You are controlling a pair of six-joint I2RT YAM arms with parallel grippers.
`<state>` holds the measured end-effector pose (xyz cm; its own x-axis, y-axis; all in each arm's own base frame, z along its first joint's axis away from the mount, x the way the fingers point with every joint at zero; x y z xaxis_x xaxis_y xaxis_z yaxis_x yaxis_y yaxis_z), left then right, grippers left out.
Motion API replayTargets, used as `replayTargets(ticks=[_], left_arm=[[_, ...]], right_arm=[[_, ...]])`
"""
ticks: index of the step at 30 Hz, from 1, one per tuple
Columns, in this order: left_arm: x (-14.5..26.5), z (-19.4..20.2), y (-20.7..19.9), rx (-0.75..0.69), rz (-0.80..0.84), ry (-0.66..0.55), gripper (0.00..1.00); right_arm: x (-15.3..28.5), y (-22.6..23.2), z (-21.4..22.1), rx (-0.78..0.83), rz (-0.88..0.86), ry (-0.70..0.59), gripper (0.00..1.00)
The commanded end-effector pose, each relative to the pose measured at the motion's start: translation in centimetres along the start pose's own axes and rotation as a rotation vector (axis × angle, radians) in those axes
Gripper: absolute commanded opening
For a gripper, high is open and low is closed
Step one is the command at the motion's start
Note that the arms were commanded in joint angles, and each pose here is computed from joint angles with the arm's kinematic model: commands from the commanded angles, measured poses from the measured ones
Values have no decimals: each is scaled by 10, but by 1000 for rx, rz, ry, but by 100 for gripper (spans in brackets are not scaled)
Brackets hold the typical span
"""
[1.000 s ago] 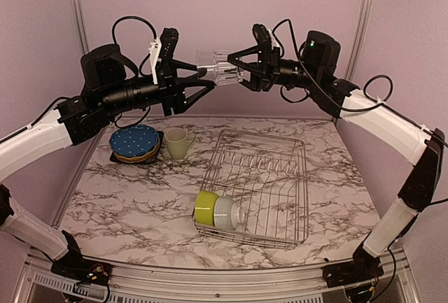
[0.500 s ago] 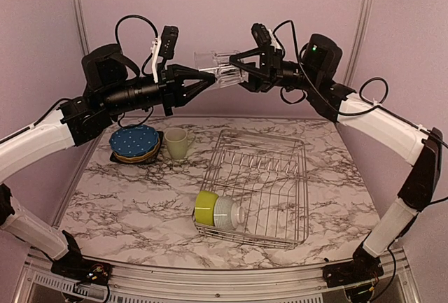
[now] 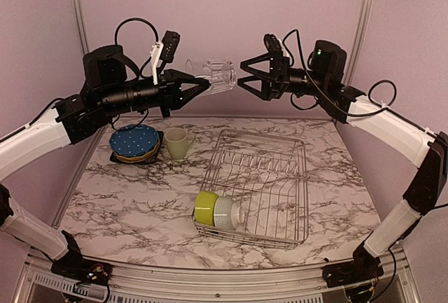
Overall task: Unload the mixed dishes from the dish rack
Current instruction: Place the cup at the center of the board.
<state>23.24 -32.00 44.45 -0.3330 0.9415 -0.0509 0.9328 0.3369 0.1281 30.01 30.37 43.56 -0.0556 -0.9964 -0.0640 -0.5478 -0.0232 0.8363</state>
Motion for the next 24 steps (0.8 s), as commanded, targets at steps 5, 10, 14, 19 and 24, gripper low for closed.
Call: replayTargets(ticks=[5,10,14,19,24], left_arm=[[31,26,24,-51,-180,296,0],[40,59,43,-24,-308,519,0],[46,91,48,-3,-333,710,0],[48,125,51,3,-331,882,0],[50,154,57,-26,-360,1003,0]], right_arm=[[47,-9,-3,15,156,-86,99],[52,-15,5,3,192,-80,98],[54,-18,8,-10,196,-84,98],[55,-19,10,-15,200,-85,98],[56,-21,12,-18,205,-85,98]])
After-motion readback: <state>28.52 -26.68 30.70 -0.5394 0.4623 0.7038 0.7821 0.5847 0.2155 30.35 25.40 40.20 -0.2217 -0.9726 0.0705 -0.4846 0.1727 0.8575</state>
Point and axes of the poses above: each gripper's point midway between its finger pads, its own x axis back along the fingers, its own y axis along the line the jaws close on, z = x × y, the point moved 5 cm from there along x, back along the fingers, and after that the axes turned 10 degrees about -x, right-handed, at the moved point
